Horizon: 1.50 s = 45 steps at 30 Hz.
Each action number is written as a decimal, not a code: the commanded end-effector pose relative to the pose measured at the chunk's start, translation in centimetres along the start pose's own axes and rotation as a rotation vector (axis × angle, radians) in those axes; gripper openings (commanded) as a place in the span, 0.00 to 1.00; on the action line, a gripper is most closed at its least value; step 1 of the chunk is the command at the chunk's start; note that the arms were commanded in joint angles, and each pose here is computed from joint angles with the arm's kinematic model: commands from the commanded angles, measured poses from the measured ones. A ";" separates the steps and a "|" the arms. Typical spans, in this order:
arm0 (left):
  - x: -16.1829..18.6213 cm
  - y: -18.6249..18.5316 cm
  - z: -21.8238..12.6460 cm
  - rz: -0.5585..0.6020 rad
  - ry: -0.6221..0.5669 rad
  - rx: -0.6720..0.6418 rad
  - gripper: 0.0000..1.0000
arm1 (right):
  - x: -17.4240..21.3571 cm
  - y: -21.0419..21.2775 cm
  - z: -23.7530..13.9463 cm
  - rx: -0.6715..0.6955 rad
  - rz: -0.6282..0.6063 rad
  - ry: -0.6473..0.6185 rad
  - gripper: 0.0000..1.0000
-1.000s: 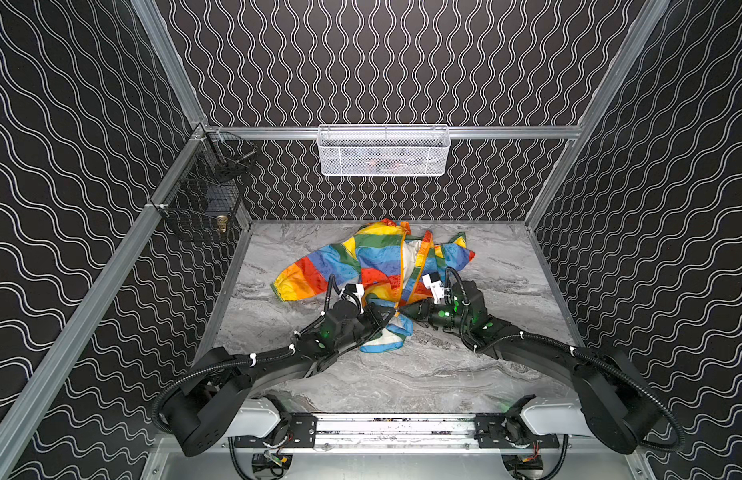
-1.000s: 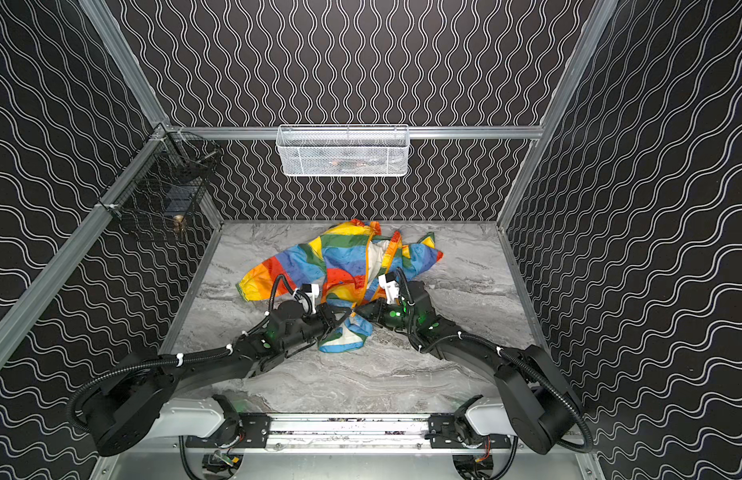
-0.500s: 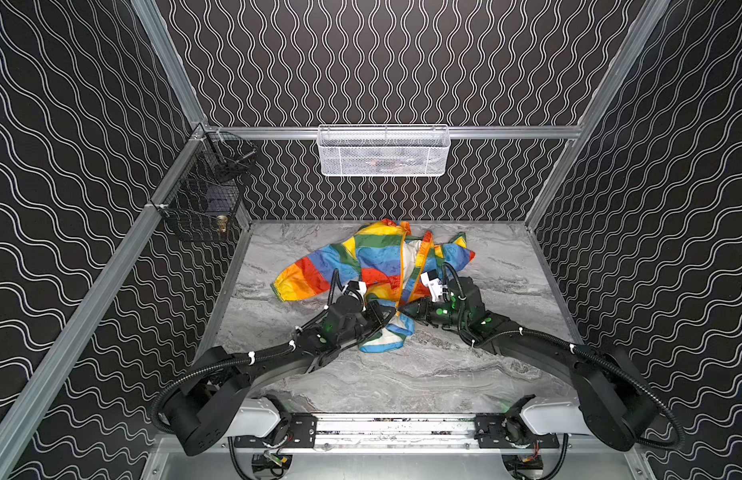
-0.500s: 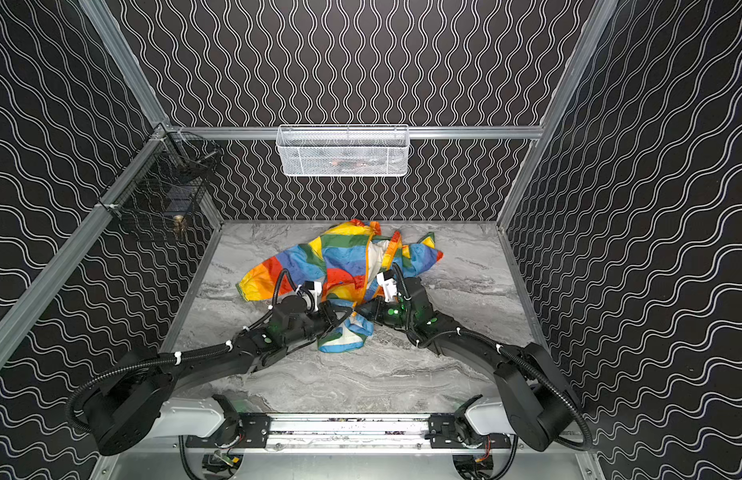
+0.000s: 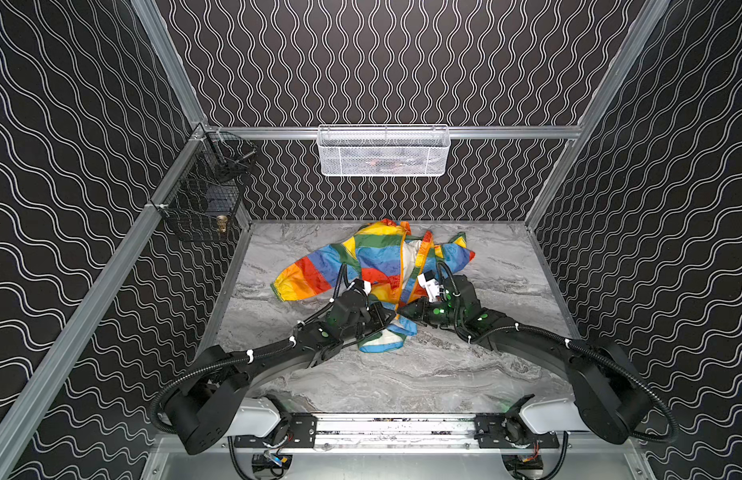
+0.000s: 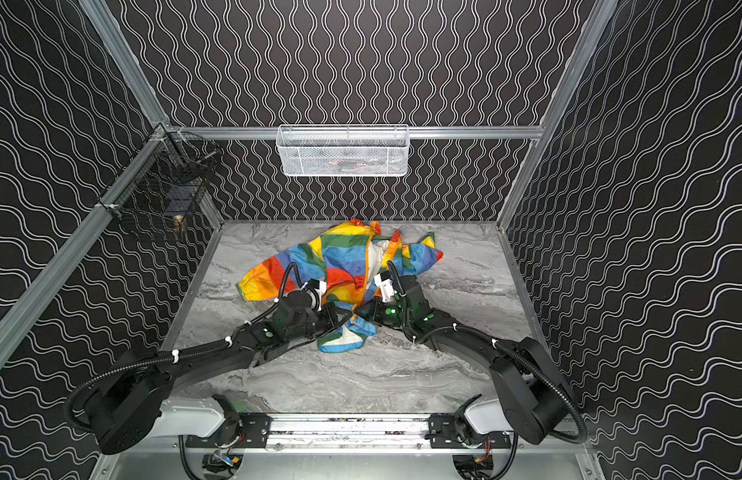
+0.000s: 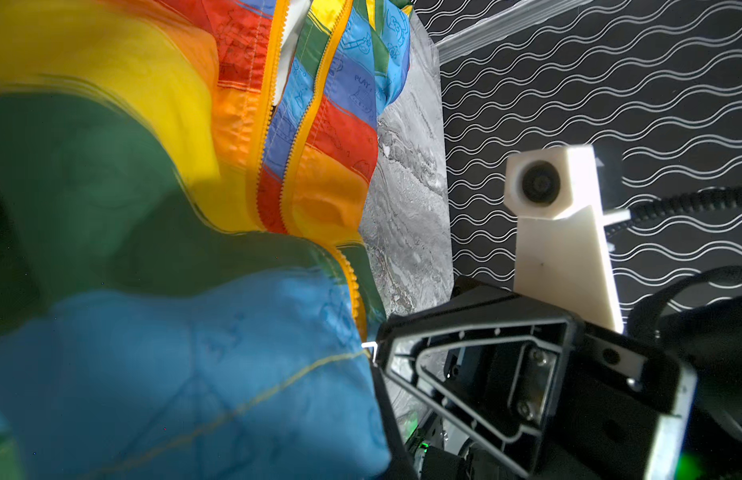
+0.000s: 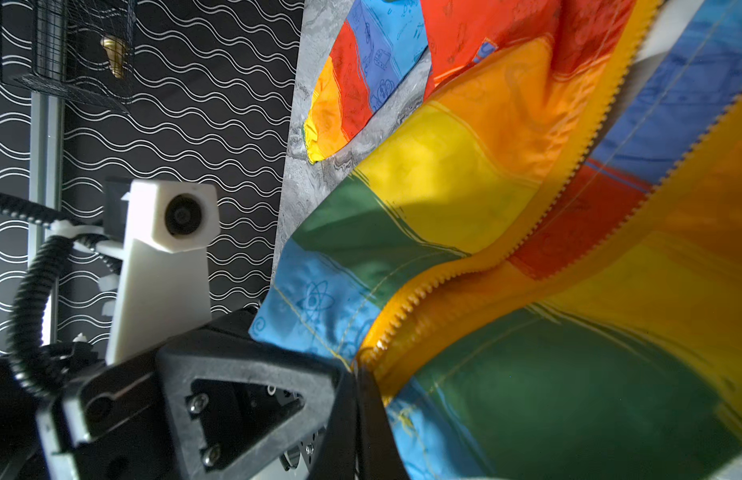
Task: Zip up the jacket
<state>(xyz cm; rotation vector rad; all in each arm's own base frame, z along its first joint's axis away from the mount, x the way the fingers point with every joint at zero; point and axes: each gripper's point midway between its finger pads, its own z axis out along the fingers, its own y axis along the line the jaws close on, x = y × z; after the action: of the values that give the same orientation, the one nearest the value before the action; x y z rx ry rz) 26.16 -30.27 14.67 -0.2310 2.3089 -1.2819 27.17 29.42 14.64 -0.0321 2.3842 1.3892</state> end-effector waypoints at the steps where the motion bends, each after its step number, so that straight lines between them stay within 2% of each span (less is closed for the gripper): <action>1: 1.6 -1.1 -0.3 0.038 0.086 0.062 0.00 | -1.2 0.1 0.1 0.011 -0.031 -0.048 0.00; 11: 1.9 -0.5 -0.7 0.027 0.083 0.057 0.00 | -1.4 -0.5 0.0 0.055 -0.047 -0.055 0.00; 21: 1.1 -1.3 -1.3 0.039 0.045 0.077 0.00 | -1.1 0.1 0.0 0.029 -0.051 -0.049 0.00; 23: 0.9 -1.4 -1.3 0.037 0.038 0.078 0.08 | -0.9 0.3 0.1 0.026 -0.055 -0.046 0.00; 27: 0.4 -1.4 -1.3 0.021 0.019 0.091 0.19 | -0.5 0.6 0.4 0.017 -0.055 -0.033 0.00; 32: -0.1 -0.8 -1.5 -0.010 -0.007 0.091 0.26 | 0.0 0.8 0.7 0.011 -0.054 -0.019 0.00; 45: -1.2 0.7 -2.2 -0.061 -0.050 0.076 0.31 | 0.5 1.0 1.1 0.003 -0.056 -0.007 0.00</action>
<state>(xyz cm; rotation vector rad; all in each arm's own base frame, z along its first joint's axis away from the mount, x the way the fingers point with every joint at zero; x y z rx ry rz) 25.87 -27.68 14.88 -0.3067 2.2539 -1.3540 26.53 30.62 13.96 -0.0820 2.4030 1.3406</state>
